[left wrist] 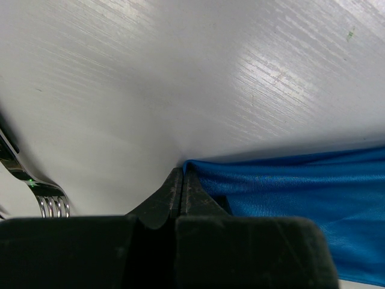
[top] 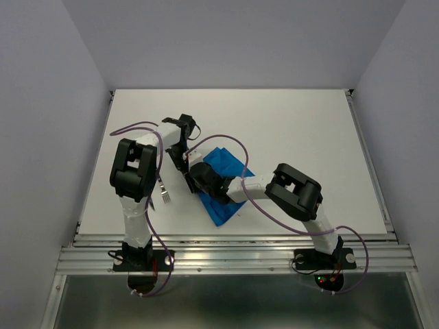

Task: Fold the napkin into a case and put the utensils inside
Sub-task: Fold the lower triangle-folded napkin at the center of the board.

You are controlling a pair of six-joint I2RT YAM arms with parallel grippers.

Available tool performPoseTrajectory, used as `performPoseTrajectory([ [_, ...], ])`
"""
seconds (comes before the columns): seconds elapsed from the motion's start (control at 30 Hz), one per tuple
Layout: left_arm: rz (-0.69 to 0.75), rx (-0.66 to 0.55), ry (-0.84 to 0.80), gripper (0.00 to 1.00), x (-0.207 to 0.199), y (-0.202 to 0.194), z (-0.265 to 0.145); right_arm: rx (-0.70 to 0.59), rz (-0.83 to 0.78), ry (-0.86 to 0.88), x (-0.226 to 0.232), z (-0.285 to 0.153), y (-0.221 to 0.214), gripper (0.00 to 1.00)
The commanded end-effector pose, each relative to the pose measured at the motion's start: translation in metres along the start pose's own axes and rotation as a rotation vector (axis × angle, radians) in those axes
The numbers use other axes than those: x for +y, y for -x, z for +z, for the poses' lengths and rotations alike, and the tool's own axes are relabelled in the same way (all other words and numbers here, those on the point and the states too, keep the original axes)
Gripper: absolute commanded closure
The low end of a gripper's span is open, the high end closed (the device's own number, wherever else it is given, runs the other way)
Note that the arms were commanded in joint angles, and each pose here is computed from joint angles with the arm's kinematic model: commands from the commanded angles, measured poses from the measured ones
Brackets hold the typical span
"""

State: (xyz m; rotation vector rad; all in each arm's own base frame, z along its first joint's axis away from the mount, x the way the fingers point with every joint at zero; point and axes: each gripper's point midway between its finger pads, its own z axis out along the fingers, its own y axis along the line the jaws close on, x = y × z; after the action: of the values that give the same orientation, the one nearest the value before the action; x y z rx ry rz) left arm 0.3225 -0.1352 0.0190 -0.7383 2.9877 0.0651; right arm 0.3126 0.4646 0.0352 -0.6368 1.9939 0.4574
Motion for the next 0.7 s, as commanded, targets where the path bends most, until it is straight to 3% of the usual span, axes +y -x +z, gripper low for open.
performPoseTrajectory([
  [0.0,0.006,0.020,0.008,1.00,0.007,-0.008,-0.003,-0.066,0.045,-0.004,0.009,0.007,0.017,0.59],
  [0.03,0.006,0.021,0.009,1.00,0.008,-0.008,-0.003,-0.065,0.047,-0.006,0.009,0.007,0.016,0.72],
  [0.13,0.012,0.022,0.004,1.00,0.007,-0.009,-0.002,-0.065,0.059,-0.012,0.007,0.006,0.015,0.93],
  [0.2,0.026,0.017,-0.015,1.00,0.004,-0.008,-0.003,-0.073,0.065,-0.008,0.008,0.005,0.018,0.99],
  [0.4,0.045,0.010,-0.110,1.00,-0.007,-0.010,-0.007,-0.070,0.093,0.036,0.015,-0.004,0.021,0.99],
  [0.67,0.067,-0.010,-0.213,0.91,-0.013,-0.009,-0.011,-0.052,0.173,0.121,0.022,-0.012,0.020,0.99],
])
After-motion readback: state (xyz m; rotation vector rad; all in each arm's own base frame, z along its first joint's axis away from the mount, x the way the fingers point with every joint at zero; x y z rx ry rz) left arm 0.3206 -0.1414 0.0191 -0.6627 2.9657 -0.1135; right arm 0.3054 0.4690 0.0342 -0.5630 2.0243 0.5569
